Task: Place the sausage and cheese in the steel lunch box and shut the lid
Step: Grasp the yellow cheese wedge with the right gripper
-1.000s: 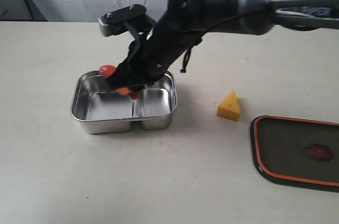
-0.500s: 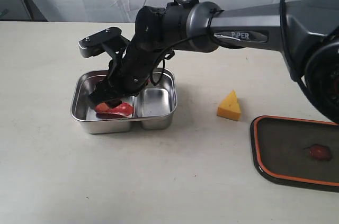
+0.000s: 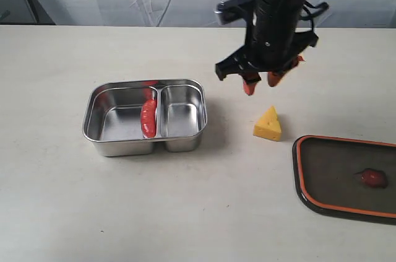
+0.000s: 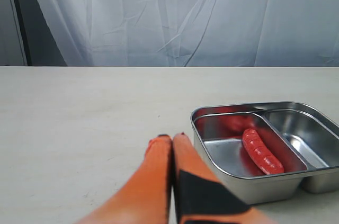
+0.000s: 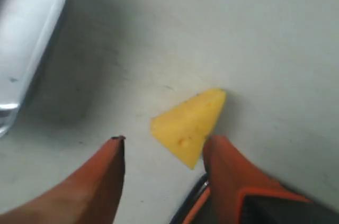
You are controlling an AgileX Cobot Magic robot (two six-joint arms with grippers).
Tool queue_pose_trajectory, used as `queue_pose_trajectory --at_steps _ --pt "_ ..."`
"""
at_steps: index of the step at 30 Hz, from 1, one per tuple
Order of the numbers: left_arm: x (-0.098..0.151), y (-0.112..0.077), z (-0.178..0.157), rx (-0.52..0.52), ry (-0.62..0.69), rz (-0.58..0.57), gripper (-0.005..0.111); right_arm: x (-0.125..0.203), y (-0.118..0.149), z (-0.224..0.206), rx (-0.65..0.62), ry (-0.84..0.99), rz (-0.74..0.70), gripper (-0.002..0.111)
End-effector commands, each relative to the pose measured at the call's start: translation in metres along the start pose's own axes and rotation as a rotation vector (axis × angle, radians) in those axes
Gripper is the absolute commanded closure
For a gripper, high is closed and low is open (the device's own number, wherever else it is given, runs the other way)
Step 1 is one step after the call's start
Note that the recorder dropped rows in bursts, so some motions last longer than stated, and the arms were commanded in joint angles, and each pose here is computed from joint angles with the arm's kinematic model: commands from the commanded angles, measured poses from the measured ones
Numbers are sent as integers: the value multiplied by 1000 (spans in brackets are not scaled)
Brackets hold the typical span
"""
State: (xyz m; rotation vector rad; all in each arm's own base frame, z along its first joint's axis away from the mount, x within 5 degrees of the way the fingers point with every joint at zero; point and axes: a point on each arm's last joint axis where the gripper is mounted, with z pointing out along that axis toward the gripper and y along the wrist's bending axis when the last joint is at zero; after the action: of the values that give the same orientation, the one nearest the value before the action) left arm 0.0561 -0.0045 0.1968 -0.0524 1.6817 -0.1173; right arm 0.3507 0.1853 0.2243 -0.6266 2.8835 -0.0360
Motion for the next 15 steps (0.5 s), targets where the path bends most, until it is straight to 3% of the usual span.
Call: queue_pose_trajectory --at_steps 1,5,15 --pt "0 0 0 -3 -15 2 107 12 -17 24 -18 1 107 52" --pt "0 0 0 -3 -15 2 107 14 -15 40 -28 2 110 47" --pt "0 0 0 -3 -15 2 107 23 -11 92 -21 161 159 46"
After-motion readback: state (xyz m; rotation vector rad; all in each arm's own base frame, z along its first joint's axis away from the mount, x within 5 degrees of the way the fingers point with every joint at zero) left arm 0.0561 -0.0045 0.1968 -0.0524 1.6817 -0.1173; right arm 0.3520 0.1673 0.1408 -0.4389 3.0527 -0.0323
